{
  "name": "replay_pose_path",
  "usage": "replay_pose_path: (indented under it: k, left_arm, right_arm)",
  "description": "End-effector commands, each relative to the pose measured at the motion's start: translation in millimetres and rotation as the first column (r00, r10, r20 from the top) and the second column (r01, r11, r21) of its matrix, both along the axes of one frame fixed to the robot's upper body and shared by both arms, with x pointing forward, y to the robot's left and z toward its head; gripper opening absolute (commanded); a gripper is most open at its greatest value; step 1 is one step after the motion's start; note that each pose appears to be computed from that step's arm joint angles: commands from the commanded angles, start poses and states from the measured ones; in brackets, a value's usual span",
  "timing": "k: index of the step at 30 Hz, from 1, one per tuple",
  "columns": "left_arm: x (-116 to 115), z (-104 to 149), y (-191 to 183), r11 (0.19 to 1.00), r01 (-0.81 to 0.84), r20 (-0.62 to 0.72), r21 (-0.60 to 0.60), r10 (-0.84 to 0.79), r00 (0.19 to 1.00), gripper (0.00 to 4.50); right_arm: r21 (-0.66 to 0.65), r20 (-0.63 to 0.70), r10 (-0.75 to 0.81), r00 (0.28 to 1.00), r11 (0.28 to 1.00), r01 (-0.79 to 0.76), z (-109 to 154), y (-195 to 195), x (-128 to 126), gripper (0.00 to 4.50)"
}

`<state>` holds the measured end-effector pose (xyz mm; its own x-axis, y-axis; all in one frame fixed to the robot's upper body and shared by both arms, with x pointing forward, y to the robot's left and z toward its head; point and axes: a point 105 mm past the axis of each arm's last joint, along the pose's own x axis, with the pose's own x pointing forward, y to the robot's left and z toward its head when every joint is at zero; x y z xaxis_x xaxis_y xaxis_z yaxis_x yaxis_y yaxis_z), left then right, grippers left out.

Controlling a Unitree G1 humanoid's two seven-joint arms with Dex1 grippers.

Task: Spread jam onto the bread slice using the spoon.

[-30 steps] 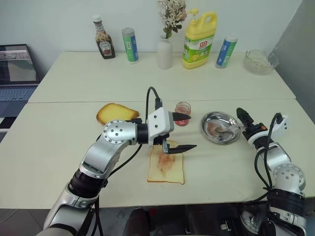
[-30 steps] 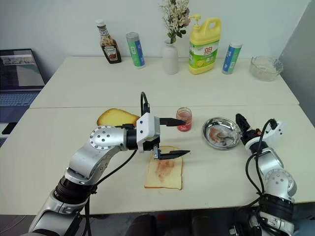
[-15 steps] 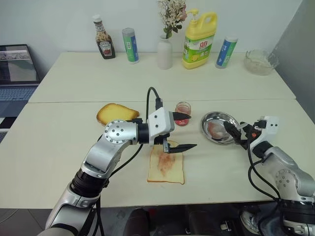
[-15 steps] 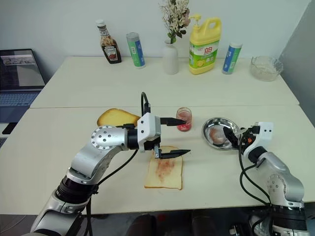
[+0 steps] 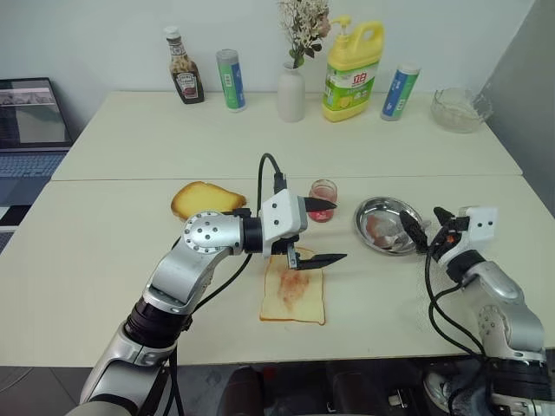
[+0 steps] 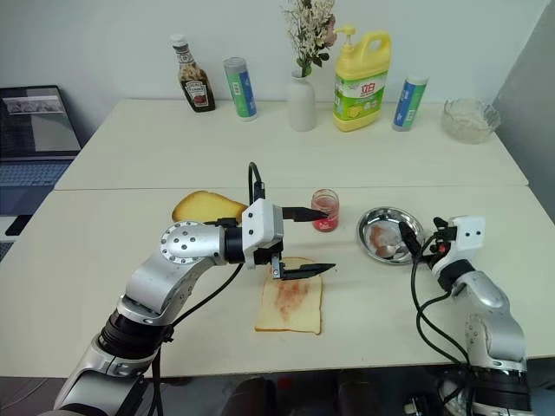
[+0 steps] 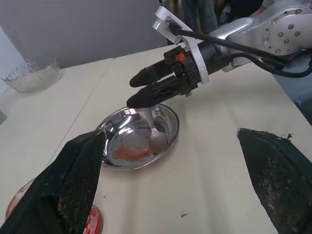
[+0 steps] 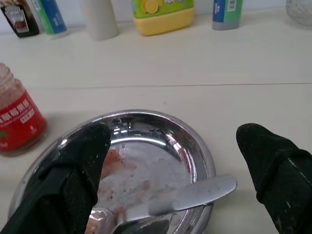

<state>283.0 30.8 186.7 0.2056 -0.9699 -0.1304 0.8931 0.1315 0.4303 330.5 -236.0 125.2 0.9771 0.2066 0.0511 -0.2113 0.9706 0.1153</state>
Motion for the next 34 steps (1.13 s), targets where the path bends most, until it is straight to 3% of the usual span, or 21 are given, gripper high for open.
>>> replay_pose_path:
  k: [1,5,9,11,17,23,29,34]
  left_arm:
    - [1,14,-1,0.999,-0.006,0.063,-0.032,0.008,0.998,4.5]
    - [5,18,6,0.998,-0.032,0.058,-0.047,0.035,0.998,4.5]
    - [14,29,28,0.989,-0.121,0.057,-0.081,0.126,0.99,4.5]
    - [19,23,44,0.982,-0.189,0.017,-0.021,0.19,0.982,4.5]
    - [16,-2,102,0.932,-0.327,-0.007,0.155,0.333,0.943,4.5]
    - [3,-34,145,0.874,-0.416,-0.02,0.251,0.434,0.901,4.5]
    - [-11,-54,162,0.851,-0.437,-0.072,0.292,0.475,0.877,4.5]
    - [-14,-56,158,0.864,-0.421,-0.097,0.277,0.461,0.882,4.5]
  right_arm:
    - [0.049,0.117,-0.007,0.993,0.999,0.001,35,-4,-2,4.47]
    - [0.059,0.132,0.043,0.99,0.997,-0.051,44,3,-9,4.47]
    - [-0.034,0.132,0.159,0.978,0.987,-0.156,61,14,-28,4.47]
    - [-0.083,0.098,0.232,0.968,0.971,-0.224,64,20,-40,4.47]
    - [-0.246,-0.116,0.445,0.888,0.853,-0.46,55,30,-85,4.47]
    - [-0.282,-0.355,0.548,0.757,0.709,-0.646,33,27,-126,4.47]
    - [-0.343,-0.416,0.528,0.741,0.663,-0.665,22,17,-129,4.47]
    - [-0.353,-0.392,0.545,0.741,0.655,-0.668,22,23,-123,4.47]
